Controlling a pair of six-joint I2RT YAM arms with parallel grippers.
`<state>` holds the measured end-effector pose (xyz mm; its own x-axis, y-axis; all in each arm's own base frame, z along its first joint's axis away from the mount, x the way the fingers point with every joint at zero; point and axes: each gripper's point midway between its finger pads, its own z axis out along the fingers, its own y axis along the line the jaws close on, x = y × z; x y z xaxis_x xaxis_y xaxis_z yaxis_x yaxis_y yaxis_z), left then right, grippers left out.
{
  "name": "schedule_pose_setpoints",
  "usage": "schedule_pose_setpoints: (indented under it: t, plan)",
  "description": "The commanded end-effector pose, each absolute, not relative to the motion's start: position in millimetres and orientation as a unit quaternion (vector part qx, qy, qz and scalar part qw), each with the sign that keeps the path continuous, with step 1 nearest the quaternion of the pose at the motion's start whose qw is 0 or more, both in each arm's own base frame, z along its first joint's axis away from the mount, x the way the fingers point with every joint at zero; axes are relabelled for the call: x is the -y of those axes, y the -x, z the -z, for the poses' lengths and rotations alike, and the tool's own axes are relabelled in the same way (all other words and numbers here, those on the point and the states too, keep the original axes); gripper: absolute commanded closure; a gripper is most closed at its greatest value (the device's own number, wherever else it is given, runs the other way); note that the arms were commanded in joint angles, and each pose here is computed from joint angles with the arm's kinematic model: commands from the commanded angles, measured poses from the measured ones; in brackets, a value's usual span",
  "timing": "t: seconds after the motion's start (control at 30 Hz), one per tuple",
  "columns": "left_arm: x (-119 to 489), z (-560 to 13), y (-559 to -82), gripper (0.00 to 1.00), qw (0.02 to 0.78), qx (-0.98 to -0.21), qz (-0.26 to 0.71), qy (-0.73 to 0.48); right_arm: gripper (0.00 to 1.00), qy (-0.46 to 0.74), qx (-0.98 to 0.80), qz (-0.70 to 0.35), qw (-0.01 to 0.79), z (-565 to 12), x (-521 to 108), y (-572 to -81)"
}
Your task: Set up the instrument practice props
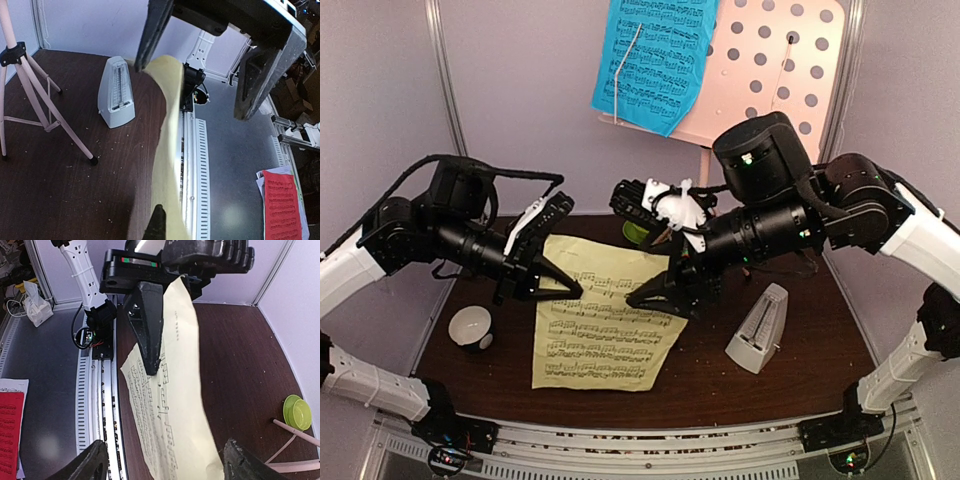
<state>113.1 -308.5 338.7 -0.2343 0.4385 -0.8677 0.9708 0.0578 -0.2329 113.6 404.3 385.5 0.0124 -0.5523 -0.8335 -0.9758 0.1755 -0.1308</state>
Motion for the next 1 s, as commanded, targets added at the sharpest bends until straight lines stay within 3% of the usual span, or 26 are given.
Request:
schedule_pose_setpoints:
  t: [0.0, 0.37, 0.47, 0.6, 0.63, 0.67, 0.8, 0.97]
  plan:
    - [308.4, -336.4, -113.8, 1.0, 0.307, -0.657, 0.394, -0.564, 0.21, 0.561, -0.673, -0.257, 0.407, -389.2, -407.6, -118.7]
    - [310.2, -345.8, -116.4, 1.0, 0.326, -0.647, 0.374, -0.579, 0.28, 0.563, -0.673, -0.264, 0.402, -384.2, -423.2, -118.6]
    - [312.7, -349.3, -121.1, 1.0, 0.335, -0.647, 0.369, -0.577, 0.5, 0.565, -0.676, -0.281, 0.381, -374.9, -435.9, -114.2]
    - [315.8, -369.6, -134.2, 1.0, 0.368, -0.649, 0.353, -0.565, 0.88, 0.55, -0.677, -0.304, 0.382, -383.9, -444.9, -112.9]
    - [315.6, -377.3, -140.2, 0.95, 0.389, -0.649, 0.351, -0.551, 0.98, 0.547, -0.676, -0.309, 0.385, -387.4, -444.4, -113.0]
    - [313.3, -383.5, -145.1, 0.9, 0.409, -0.652, 0.351, -0.534, 1.0, 0.543, -0.673, -0.315, 0.392, -393.4, -442.7, -112.1]
    - [295.8, -397.8, -155.6, 0.58, 0.476, -0.648, 0.371, -0.465, 1.0, 0.525, -0.654, -0.328, 0.436, -422.4, -426.7, -113.2]
    - [265.5, -389.2, -156.4, 0.37, 0.538, -0.644, 0.377, -0.391, 1.0, 0.499, -0.612, -0.365, 0.494, -472.0, -397.4, -109.4]
